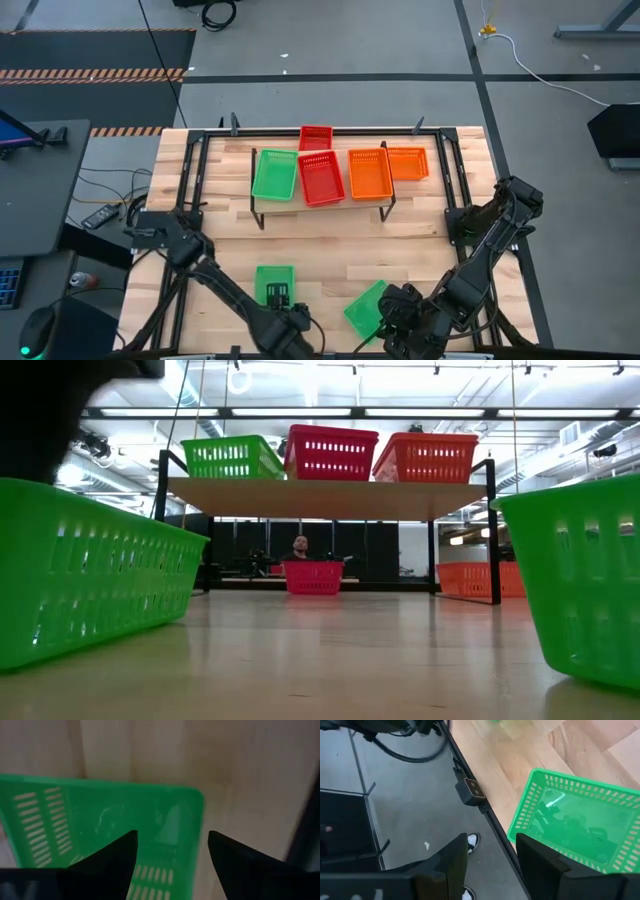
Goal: Stack baskets on shelf by color
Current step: Stack the left green bin on top of the other green bin on the shelf
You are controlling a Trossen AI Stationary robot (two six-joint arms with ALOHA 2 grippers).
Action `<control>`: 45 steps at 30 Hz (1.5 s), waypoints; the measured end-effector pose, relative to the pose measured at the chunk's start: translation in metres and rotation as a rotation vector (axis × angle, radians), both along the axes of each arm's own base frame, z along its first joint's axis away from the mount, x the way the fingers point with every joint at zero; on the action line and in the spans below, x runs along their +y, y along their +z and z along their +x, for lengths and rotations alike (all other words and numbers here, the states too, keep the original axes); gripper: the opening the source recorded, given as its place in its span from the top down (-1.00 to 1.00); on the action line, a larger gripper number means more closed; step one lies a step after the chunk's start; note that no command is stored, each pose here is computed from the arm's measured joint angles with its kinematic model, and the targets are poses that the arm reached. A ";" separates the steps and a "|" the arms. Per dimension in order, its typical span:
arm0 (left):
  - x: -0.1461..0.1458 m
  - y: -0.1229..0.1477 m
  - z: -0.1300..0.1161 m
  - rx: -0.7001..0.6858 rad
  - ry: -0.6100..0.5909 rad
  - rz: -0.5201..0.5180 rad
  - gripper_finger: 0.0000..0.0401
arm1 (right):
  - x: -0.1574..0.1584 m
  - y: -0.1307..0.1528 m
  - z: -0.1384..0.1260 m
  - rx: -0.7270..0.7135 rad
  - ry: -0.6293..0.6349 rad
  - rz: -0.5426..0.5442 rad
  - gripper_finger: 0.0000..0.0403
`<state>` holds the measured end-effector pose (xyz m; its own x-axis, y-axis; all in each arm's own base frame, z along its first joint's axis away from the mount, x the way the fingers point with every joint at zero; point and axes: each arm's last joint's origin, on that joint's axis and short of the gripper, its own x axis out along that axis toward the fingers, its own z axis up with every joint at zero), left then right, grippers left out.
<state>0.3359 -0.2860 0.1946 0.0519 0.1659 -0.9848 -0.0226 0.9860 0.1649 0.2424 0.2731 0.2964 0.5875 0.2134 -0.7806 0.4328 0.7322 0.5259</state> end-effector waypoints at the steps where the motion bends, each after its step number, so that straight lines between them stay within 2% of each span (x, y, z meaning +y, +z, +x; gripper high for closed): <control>1: 0.002 -0.004 0.003 0.008 -0.004 0.006 -0.24 | 0.000 0.000 0.000 0.000 0.001 0.000 0.14; 4: 0.007 -0.016 0.010 0.034 -0.003 0.012 -0.21 | 0.001 0.000 -0.001 0.001 0.002 0.002 0.14; 7: 0.010 -0.030 0.020 0.073 -0.007 -0.027 -0.10 | 0.001 0.000 -0.001 0.006 0.008 0.009 0.14; 12: 0.013 -0.046 0.032 0.084 0.013 -0.086 0.27 | 0.002 0.000 -0.002 0.020 0.022 0.022 0.14; 18: 0.027 -0.042 0.039 0.098 0.049 -0.097 0.76 | 0.005 0.000 -0.006 0.020 0.012 0.026 0.14; 21: 0.034 -0.029 0.042 0.093 0.067 -0.108 0.95 | 0.006 0.000 -0.007 0.021 0.020 0.017 0.14; 32: 0.042 0.027 0.037 0.012 0.175 -0.100 0.97 | 0.006 -0.001 -0.010 -0.006 0.022 -0.040 0.14; 37: 0.047 0.067 0.030 -0.034 0.223 -0.082 0.97 | 0.005 -0.001 -0.011 -0.003 0.042 -0.064 0.14; 41: 0.049 0.100 0.027 -0.147 0.193 -0.101 0.97 | 0.004 -0.002 -0.011 0.003 0.048 -0.078 0.14; 45: 0.061 0.125 0.019 -0.216 0.246 -0.113 0.97 | 0.003 -0.002 -0.011 0.004 0.056 -0.091 0.14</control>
